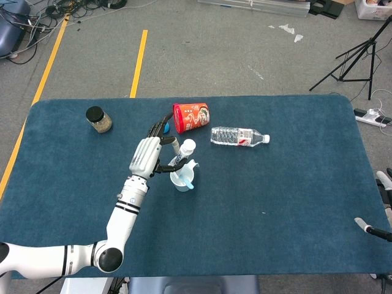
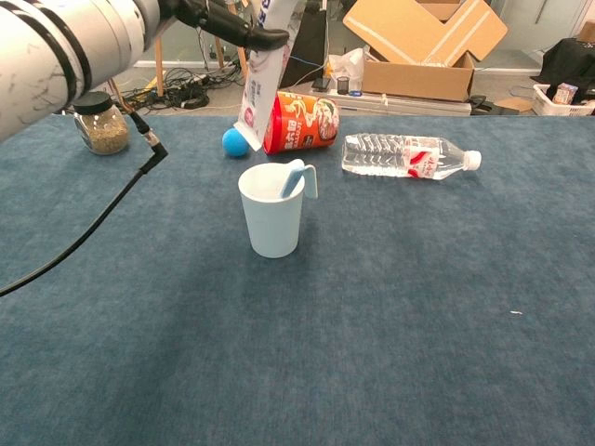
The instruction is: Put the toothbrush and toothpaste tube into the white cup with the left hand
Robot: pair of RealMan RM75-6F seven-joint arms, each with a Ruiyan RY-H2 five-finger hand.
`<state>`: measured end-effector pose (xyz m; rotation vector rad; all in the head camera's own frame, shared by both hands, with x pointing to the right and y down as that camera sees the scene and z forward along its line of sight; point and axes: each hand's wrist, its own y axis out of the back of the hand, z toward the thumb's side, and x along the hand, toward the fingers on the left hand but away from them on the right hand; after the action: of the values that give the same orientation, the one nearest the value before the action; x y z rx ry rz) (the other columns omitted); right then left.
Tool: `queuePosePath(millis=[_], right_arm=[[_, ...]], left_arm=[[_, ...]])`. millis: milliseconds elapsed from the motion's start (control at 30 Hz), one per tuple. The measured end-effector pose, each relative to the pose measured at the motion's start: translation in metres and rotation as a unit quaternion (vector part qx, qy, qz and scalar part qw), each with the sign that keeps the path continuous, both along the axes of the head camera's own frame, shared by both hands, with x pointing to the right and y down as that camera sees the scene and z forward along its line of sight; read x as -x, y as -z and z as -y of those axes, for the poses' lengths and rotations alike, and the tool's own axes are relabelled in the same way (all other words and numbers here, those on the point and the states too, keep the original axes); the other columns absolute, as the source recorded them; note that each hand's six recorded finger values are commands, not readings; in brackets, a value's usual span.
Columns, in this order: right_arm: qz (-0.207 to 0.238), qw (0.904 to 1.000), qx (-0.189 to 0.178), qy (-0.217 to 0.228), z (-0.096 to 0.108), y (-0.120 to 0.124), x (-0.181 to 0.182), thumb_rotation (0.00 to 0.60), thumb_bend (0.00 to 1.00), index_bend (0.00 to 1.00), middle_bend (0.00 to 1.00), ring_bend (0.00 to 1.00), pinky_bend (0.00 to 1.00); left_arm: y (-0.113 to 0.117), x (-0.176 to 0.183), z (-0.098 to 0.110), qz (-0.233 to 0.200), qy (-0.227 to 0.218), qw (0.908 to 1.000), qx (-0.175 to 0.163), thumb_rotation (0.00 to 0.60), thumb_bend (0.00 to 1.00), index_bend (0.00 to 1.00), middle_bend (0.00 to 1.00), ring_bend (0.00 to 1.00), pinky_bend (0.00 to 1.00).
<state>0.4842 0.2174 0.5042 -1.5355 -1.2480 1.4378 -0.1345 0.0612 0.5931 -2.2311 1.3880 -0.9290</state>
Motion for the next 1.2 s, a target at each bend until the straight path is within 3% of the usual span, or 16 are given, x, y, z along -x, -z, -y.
queuePosePath(millis=[567,1200], right_arm=[[0.009,0.9999,-0.002,-0.005,0.001,0.003,-0.005,0.600,0.00,0.00,0.00,0.00,0.36],[0.012,0.9999,-0.003,-0.008,0.001,0.005,-0.008,0.600,0.00,0.00,0.00,0.00,0.36]], left_arm=[[-0.037,-0.025,0.002,-0.002,0.002,0.9997,0.024,0.600,0.30,0.61,0.01,0.00,0.00],[-0.067,-0.034,-0.011,-0.003,-0.006,0.9986,0.053,0.600,0.30,0.61,0.01,0.00,0.00]])
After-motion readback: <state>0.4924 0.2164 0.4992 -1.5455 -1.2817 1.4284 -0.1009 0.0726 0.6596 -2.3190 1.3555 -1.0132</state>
